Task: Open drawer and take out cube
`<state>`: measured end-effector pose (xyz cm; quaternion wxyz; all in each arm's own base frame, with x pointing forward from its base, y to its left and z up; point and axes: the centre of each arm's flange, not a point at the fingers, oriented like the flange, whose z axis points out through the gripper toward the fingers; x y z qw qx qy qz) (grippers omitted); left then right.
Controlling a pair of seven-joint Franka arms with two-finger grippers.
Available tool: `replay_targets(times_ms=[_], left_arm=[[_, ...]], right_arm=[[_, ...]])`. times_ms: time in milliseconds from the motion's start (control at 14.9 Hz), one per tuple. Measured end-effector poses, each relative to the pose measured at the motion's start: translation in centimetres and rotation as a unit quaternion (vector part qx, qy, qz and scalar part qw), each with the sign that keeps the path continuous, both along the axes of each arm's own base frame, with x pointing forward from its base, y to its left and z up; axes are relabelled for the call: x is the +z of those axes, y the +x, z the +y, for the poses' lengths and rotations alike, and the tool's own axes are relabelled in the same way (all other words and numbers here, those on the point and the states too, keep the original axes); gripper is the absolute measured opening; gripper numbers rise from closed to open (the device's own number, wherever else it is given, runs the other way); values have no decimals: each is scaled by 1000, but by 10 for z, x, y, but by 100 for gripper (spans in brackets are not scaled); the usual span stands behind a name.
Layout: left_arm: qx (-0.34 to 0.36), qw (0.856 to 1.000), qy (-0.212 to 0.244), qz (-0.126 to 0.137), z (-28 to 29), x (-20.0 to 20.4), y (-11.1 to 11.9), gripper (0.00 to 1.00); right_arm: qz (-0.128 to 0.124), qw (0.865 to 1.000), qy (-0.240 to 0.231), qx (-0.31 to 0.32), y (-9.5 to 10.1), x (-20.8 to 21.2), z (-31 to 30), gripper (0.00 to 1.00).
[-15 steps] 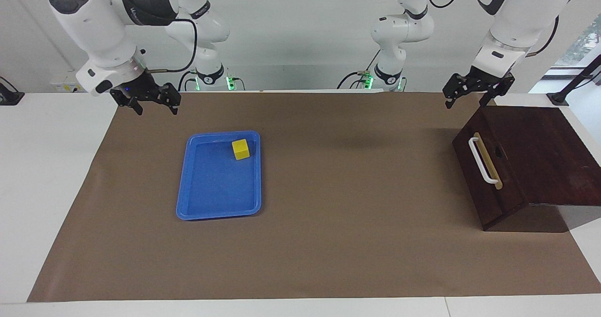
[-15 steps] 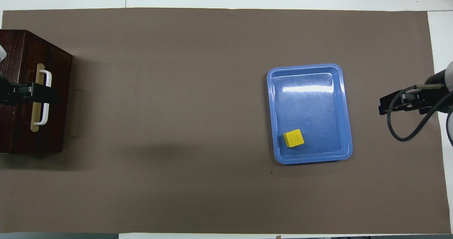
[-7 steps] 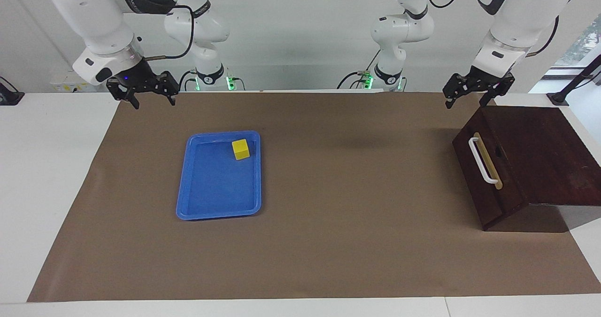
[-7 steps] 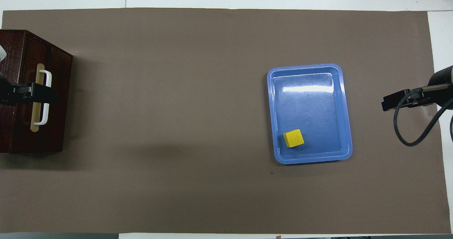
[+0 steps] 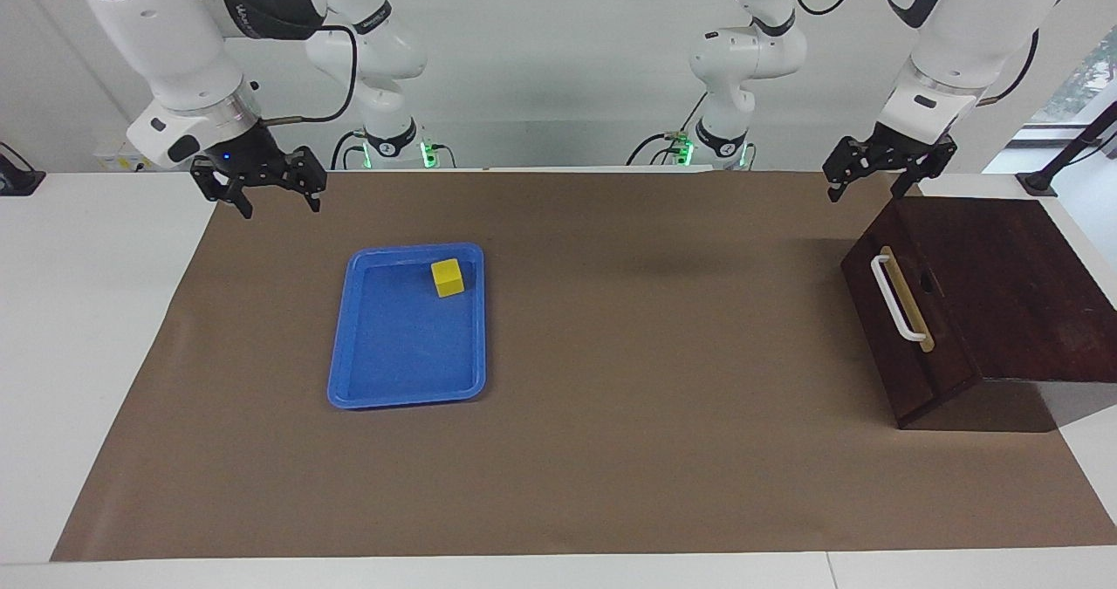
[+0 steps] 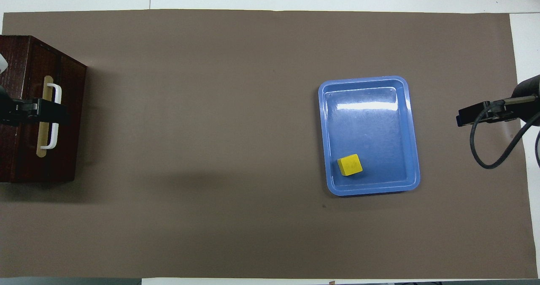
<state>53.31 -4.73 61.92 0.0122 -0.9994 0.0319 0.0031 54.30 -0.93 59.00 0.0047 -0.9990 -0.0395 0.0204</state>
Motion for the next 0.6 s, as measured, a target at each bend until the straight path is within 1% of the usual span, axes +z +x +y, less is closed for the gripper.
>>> replay_targets(times_ms=[201,402,603], left_arm=[[0,1000,0,0,0,0,0,100],[0,1000,0,0,0,0,0,100],[0,1000,0,0,0,0,0,100]], right_arm=[[-3,1000,0,-3,2,-2,-4,100],[1,1000,1,-4,8,-11,-6,100],[2,1000,2,-4,9,-13,-6,100]])
